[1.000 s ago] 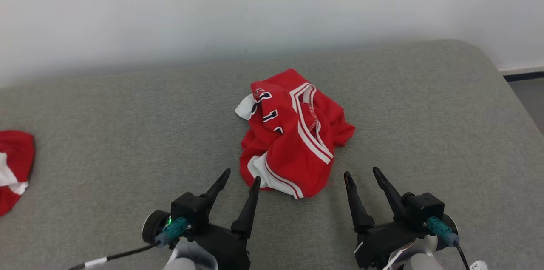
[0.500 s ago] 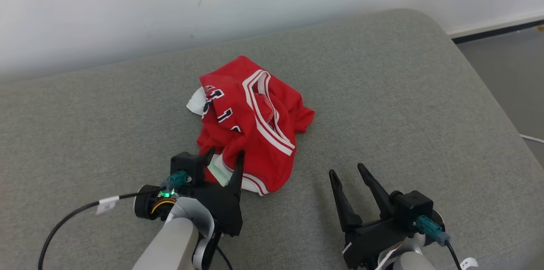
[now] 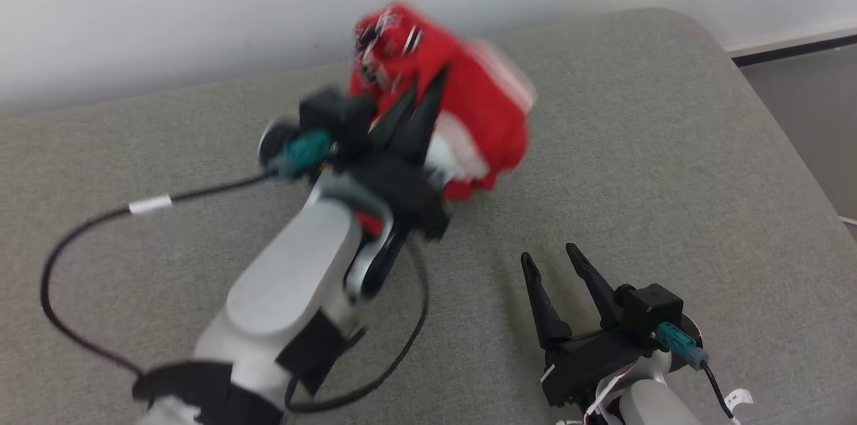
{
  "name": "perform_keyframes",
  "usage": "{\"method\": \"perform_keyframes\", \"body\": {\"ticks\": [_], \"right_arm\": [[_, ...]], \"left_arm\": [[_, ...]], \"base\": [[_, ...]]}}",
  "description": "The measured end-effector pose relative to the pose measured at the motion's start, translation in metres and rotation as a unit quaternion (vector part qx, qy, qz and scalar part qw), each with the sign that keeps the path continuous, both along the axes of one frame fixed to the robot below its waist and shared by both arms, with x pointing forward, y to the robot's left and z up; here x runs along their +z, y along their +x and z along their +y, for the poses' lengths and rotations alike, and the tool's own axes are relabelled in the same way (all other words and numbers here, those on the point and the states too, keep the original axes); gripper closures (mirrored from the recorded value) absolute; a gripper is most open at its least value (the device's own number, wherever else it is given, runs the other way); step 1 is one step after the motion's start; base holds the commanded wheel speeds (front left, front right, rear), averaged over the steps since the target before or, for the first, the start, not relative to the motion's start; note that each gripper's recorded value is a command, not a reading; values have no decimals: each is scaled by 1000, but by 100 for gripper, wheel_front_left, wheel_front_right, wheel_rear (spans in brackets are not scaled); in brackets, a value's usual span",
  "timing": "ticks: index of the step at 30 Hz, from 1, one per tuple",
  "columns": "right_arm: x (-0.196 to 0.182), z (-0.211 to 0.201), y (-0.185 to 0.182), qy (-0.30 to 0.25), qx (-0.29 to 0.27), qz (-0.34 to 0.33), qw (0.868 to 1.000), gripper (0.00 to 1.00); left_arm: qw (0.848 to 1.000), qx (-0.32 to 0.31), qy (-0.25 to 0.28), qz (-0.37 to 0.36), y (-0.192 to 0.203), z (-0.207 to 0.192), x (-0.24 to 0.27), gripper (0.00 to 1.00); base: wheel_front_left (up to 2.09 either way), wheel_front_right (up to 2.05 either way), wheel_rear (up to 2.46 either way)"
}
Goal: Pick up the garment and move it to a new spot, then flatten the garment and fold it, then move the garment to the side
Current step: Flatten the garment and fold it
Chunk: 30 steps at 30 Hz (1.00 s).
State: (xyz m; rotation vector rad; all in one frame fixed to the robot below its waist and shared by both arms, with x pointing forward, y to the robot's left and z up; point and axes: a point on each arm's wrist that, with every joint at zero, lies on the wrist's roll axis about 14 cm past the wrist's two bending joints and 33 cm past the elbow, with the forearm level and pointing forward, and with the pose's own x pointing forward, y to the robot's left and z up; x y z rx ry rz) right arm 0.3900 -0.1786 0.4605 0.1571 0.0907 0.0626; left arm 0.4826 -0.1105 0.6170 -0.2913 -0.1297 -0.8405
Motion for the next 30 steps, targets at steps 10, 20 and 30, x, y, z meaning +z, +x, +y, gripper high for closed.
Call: {"method": "perform_keyframes", "body": {"ticks": [10,20,30], "right_arm": [[5,9,5,1,13,-6,1000,0],[0,23,23,0,33,-2,999,0],[0,38,29,0,56,-4,998,0]], "left_arm": [[978,-83,-162,-98,-48,-21,149,100],[978,160,-35,126,21,80,-51,0],[921,334,23,200,23,203,-133,0]], "base": [[0,0,0],[0,0,0],[0,0,0]]}}
